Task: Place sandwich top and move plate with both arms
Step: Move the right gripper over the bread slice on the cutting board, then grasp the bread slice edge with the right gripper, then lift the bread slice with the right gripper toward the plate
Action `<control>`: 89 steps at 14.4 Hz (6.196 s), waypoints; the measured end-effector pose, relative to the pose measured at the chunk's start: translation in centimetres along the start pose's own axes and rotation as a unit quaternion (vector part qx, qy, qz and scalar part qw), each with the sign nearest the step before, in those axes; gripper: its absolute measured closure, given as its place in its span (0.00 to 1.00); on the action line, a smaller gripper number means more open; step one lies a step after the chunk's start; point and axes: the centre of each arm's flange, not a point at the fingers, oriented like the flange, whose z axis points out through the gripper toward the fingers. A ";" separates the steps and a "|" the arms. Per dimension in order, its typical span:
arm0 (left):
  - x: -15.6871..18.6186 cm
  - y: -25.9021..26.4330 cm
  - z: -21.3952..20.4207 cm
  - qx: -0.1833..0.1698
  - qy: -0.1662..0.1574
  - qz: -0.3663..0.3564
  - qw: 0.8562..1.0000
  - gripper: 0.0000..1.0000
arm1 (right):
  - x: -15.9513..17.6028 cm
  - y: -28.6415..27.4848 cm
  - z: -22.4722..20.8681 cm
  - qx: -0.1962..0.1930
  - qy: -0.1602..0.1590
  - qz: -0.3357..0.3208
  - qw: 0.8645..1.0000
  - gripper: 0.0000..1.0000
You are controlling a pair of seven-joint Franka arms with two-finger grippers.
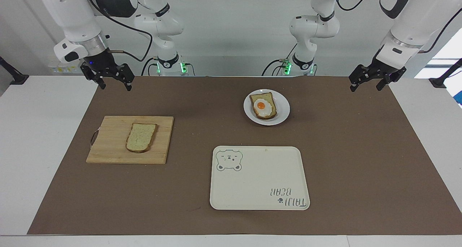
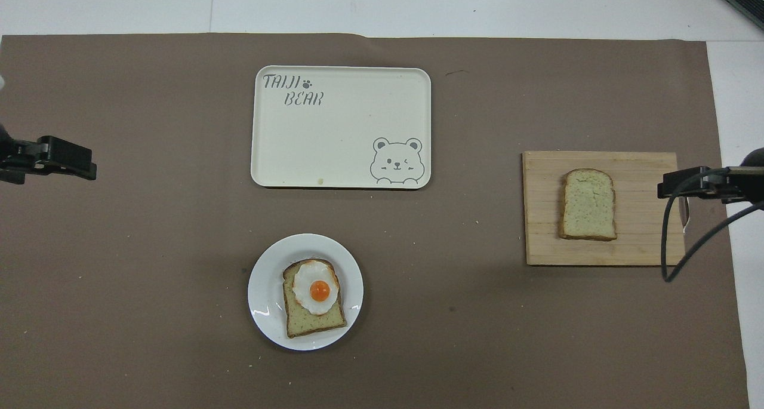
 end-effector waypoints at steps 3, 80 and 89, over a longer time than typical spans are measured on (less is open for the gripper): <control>0.0 0.0 0.0 0.000 0.000 0.000 1.000 0.00 | 0.6 0.8 3.1 0.001 -0.003 -0.006 1.000 0.00; 0.0 0.0 0.0 0.000 0.000 0.000 1.000 0.00 | 4.5 0.3 10.9 0.224 -0.062 -0.046 0.972 0.96; 0.0 0.0 0.0 0.000 0.000 0.000 1.000 0.00 | 3.0 -14.2 10.8 0.234 -0.105 -0.062 0.965 0.96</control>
